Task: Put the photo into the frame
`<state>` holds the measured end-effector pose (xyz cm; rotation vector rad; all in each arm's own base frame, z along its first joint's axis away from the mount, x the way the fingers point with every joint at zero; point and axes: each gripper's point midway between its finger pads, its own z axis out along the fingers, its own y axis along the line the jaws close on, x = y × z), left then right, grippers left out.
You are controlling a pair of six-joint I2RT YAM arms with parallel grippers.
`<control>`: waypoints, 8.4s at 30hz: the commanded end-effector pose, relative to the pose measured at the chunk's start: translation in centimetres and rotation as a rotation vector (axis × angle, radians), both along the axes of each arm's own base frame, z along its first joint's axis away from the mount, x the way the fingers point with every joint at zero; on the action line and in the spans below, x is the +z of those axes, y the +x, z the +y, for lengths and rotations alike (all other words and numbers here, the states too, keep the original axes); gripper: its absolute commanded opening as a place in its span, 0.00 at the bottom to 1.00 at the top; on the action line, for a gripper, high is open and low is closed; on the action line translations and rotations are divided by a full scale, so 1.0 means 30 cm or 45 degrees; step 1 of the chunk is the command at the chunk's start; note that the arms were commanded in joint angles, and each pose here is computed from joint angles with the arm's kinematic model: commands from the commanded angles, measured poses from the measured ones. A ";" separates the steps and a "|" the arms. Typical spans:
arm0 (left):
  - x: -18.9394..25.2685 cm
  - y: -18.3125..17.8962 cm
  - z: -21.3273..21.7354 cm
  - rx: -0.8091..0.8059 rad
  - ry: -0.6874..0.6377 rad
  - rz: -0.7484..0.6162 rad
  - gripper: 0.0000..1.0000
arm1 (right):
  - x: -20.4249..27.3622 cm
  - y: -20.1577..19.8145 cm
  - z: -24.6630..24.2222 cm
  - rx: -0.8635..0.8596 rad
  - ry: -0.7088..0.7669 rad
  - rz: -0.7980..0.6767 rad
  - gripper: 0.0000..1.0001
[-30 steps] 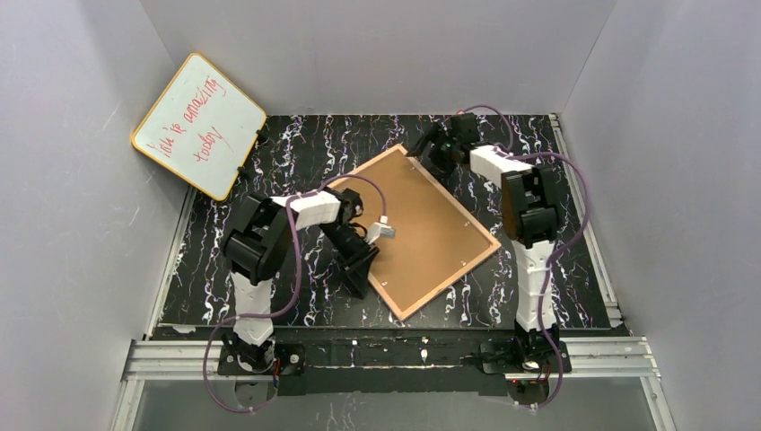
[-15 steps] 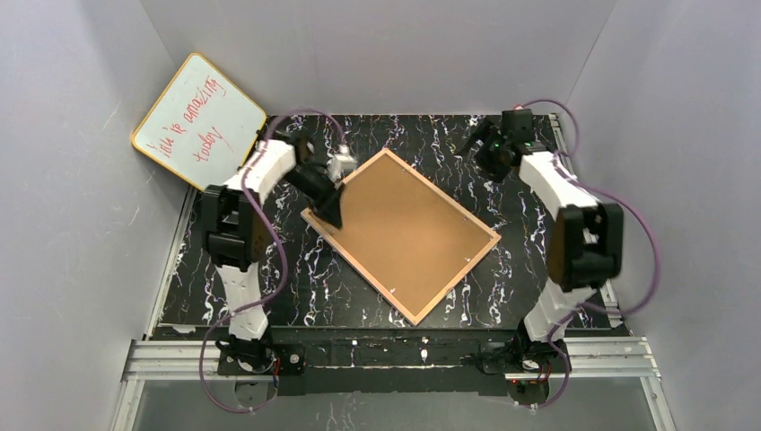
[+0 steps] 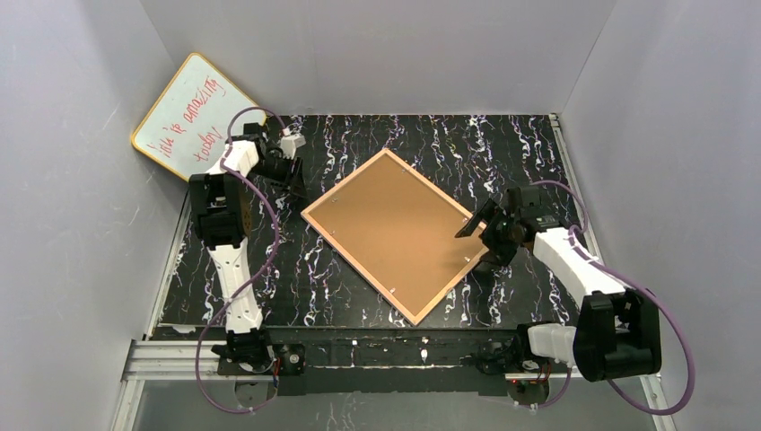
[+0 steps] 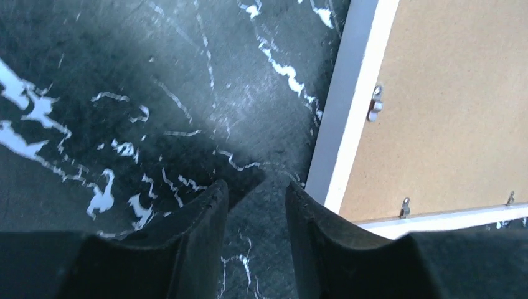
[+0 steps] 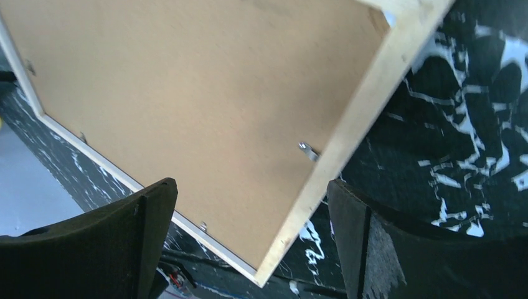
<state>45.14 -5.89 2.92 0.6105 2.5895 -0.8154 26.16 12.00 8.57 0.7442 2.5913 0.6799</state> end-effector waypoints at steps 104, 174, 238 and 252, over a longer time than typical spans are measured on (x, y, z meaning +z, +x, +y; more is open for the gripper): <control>0.136 -0.604 -0.191 -0.450 -0.273 0.352 0.50 | 0.121 -0.107 0.918 1.141 0.032 -0.454 0.75; 0.313 -0.842 -0.121 -0.964 -0.037 -0.474 0.98 | -0.198 -0.362 0.685 1.717 -0.885 -0.557 0.15; 0.482 -0.533 -0.348 -1.611 0.538 -2.013 0.24 | 0.429 -0.282 0.687 1.664 -0.905 -1.130 0.99; 0.527 -0.539 -0.347 -1.552 0.506 -1.980 0.26 | 0.329 -0.282 0.677 1.797 -1.101 -1.144 0.96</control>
